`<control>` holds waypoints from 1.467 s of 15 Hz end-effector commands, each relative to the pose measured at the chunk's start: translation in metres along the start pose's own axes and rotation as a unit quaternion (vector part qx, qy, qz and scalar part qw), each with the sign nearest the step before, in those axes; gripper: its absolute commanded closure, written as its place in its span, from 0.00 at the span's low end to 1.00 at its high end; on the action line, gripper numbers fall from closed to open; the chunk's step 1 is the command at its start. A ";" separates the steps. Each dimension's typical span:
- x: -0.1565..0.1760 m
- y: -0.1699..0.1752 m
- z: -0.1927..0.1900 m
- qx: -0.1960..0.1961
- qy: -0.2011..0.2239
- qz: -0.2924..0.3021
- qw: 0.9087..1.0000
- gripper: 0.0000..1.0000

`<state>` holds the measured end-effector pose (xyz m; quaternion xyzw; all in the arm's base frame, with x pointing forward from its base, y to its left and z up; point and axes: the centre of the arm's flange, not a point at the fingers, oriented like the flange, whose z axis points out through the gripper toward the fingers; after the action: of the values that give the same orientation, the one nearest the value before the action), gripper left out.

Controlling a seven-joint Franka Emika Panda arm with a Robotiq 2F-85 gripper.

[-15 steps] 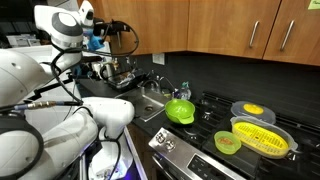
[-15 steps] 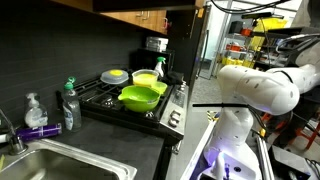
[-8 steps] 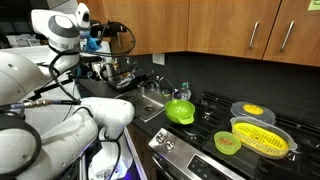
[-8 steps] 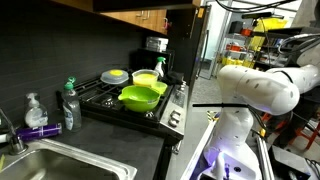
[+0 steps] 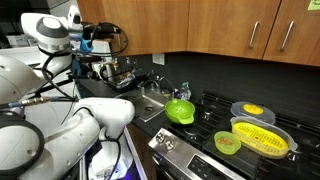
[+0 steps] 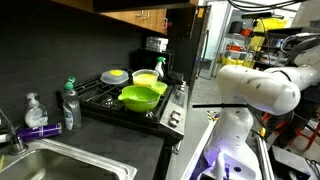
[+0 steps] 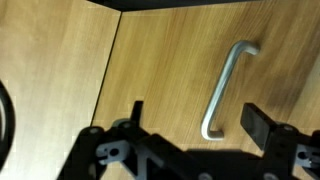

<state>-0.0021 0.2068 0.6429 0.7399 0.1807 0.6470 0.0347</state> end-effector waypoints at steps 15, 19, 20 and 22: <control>0.011 0.062 -0.062 -0.027 -0.008 0.008 1.000 0.00; 0.028 0.085 -0.076 -0.032 -0.001 0.007 0.999 0.00; 0.032 0.090 -0.081 -0.035 0.000 0.005 0.999 0.00; 0.038 0.099 -0.090 -0.036 0.003 0.002 0.999 0.00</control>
<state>-0.0558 0.1287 0.7051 0.7419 0.1496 0.6516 0.0507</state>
